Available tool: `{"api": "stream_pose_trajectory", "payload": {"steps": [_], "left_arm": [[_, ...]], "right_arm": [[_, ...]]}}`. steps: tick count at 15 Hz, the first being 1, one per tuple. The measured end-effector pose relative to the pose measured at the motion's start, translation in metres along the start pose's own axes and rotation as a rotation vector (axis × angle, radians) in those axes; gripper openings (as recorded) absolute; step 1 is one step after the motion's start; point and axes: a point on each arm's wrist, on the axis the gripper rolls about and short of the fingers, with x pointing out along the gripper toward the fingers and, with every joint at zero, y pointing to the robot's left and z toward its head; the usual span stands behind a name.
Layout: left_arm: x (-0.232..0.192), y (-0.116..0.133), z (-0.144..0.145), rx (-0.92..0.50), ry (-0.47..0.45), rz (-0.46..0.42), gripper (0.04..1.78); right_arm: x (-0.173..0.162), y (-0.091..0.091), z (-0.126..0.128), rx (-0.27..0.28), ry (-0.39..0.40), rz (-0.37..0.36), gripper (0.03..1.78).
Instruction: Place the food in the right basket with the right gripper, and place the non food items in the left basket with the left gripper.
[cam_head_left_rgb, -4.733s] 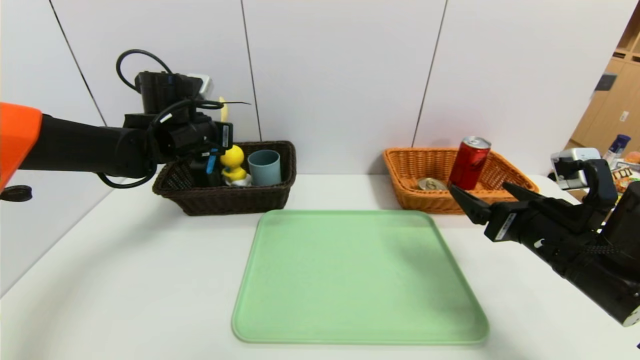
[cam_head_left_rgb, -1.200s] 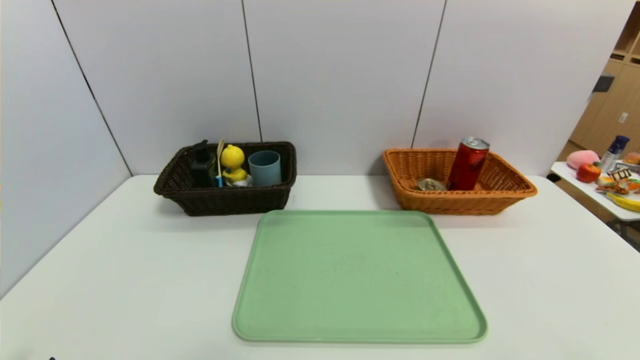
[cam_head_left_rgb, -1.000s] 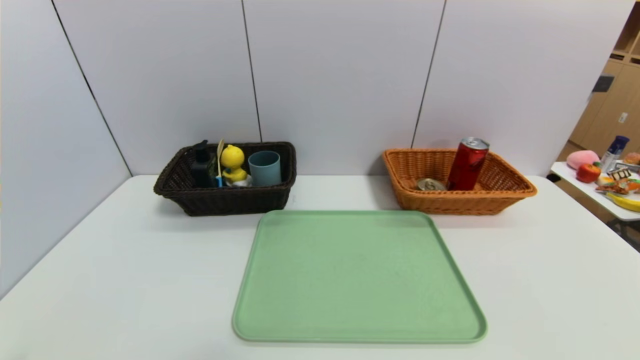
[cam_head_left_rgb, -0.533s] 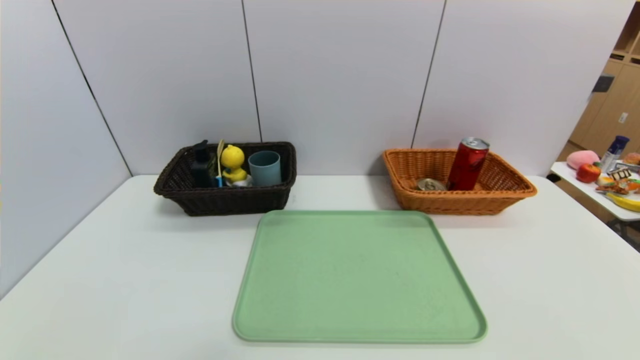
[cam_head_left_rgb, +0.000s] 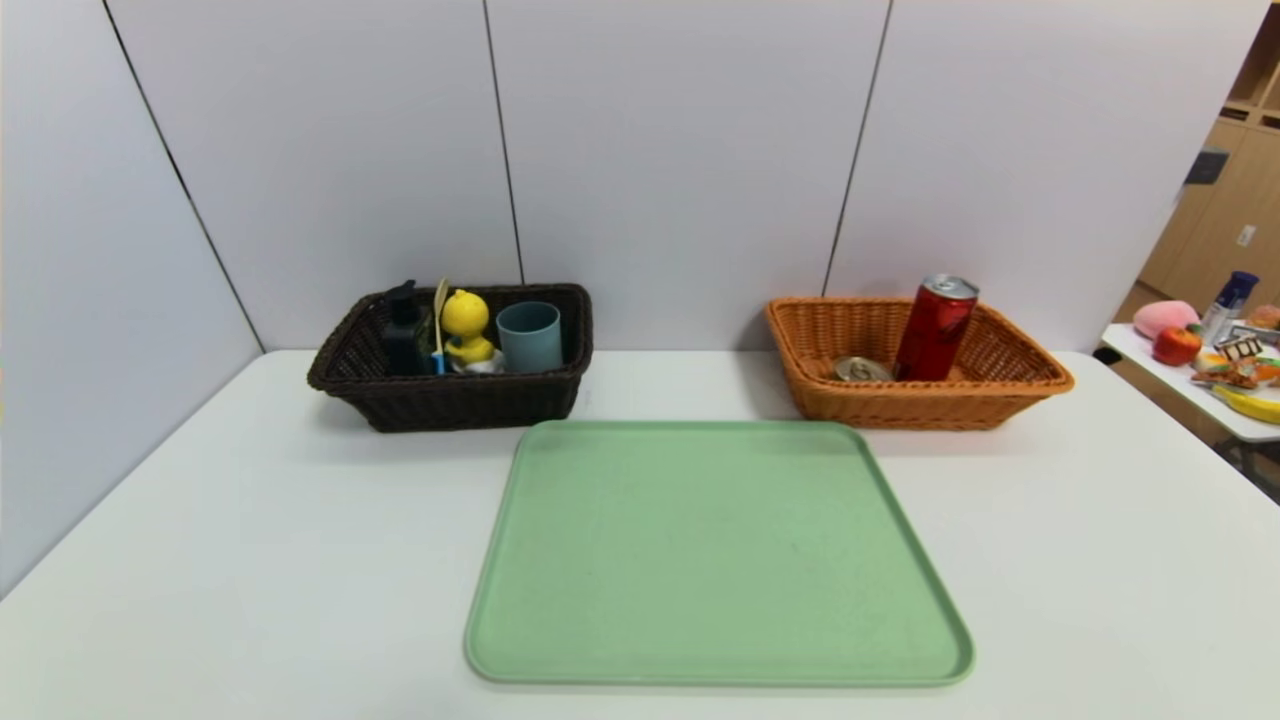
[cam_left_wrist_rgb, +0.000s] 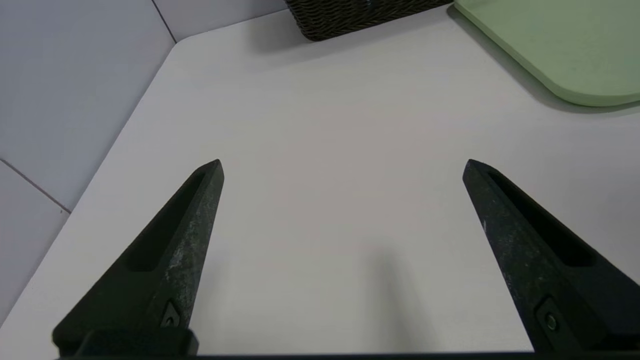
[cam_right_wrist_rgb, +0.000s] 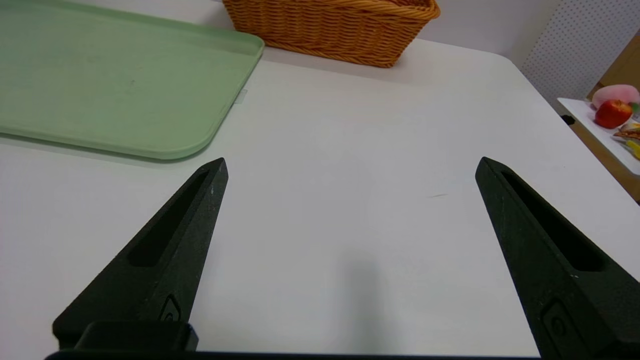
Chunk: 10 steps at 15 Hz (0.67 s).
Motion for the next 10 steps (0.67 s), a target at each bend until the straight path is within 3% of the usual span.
{"api": "stream_pose_trajectory", "payload": {"steps": [5, 7, 10], "left_arm": [[0.0001, 0.0001, -0.0004, -0.036, 0.003, 0.008, 1.69], [0.0001, 0.0002, -0.0004, -0.035, 0.004, 0.009, 1.69], [0.0001, 0.0002, -0.0003, -0.033, 0.003, 0.010, 1.69]], "right_arm": [[0.0000, -0.0004, -0.0004, 0.072, 0.005, -0.019, 1.71], [0.0000, -0.0003, -0.0006, 0.051, 0.007, -0.019, 1.71], [0.0000, 0.0000, 0.0000, -0.034, 0.000, 0.001, 1.71]]}}
